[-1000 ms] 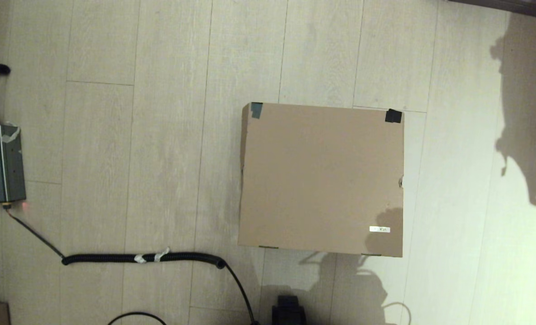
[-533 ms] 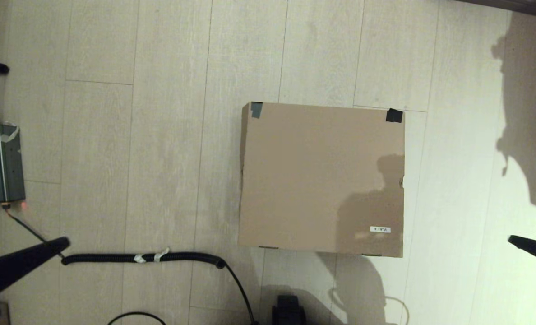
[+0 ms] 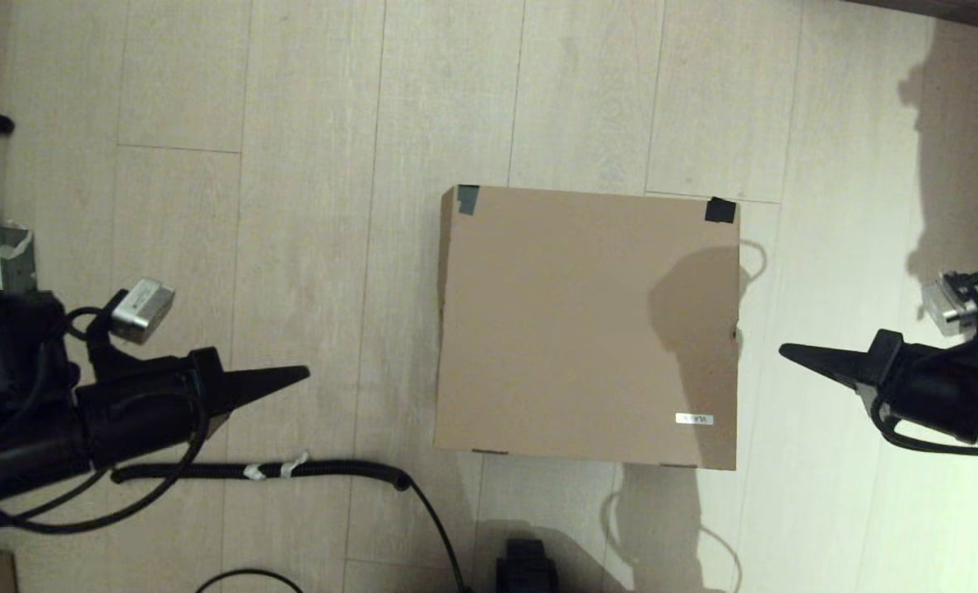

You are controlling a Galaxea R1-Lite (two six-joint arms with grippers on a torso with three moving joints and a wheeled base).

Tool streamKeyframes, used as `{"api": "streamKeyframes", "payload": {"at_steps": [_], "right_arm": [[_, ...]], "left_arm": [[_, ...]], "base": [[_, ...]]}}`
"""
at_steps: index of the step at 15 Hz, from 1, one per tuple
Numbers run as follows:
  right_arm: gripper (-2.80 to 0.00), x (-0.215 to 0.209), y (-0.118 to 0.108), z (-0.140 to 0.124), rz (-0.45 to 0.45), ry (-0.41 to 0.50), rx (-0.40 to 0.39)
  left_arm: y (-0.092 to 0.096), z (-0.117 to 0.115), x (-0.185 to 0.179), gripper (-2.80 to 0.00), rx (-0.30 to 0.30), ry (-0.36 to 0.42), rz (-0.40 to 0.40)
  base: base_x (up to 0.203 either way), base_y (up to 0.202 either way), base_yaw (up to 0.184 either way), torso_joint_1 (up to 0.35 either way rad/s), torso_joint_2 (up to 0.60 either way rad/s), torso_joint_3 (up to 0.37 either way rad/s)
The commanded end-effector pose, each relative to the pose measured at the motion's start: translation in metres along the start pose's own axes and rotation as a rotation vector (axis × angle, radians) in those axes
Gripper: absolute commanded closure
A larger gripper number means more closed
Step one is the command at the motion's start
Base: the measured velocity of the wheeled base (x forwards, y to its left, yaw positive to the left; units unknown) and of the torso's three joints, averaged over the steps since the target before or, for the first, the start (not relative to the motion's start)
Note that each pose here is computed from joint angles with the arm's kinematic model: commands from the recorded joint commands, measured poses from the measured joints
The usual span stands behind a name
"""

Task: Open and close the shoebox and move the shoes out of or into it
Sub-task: Open the shoe box

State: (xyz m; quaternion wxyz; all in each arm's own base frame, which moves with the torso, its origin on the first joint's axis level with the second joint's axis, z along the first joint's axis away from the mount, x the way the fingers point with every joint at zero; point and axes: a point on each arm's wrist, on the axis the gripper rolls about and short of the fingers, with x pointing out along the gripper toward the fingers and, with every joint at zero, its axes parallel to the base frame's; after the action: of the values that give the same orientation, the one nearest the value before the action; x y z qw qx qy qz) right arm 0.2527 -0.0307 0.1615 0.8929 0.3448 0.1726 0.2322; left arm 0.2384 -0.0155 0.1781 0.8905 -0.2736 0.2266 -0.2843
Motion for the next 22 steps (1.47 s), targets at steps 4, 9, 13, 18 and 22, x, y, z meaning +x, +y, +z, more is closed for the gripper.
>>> {"api": "streamKeyframes", "payload": {"at_steps": [4, 9, 13, 18, 22], "right_arm": [[0.00, -0.003, -0.059, 0.011, 0.080, 0.053, 0.042], [0.00, 0.013, -0.073, -0.011, 0.108, 0.138, -0.013], [0.00, 0.020, -0.085, -0.022, 0.113, 0.161, -0.035], [0.00, 0.040, -0.096, -0.034, 0.143, 0.190, -0.030], [0.00, 0.058, -0.099, -0.043, 0.214, 0.166, 0.010]], "left_arm": [[0.041, -0.003, 0.047, 0.00, -0.094, 0.122, -0.048], [0.041, 0.019, 0.089, 0.00, -0.176, 0.097, -0.116], [0.039, 0.010, 0.135, 0.00, -0.164, 0.133, -0.117], [0.040, 0.000, 0.161, 0.00, -0.143, 0.146, -0.132], [0.036, -0.002, 0.164, 0.00, -0.136, 0.153, -0.140]], "base": [[0.000, 0.000, 0.000, 0.000, 0.00, 0.000], [0.000, 0.000, 0.000, 0.000, 0.00, 0.000], [0.000, 0.000, 0.000, 0.000, 0.00, 0.000], [0.000, 0.000, 0.000, 0.000, 0.00, 0.000], [0.000, 0.000, 0.000, 0.000, 0.00, 0.000]]}}
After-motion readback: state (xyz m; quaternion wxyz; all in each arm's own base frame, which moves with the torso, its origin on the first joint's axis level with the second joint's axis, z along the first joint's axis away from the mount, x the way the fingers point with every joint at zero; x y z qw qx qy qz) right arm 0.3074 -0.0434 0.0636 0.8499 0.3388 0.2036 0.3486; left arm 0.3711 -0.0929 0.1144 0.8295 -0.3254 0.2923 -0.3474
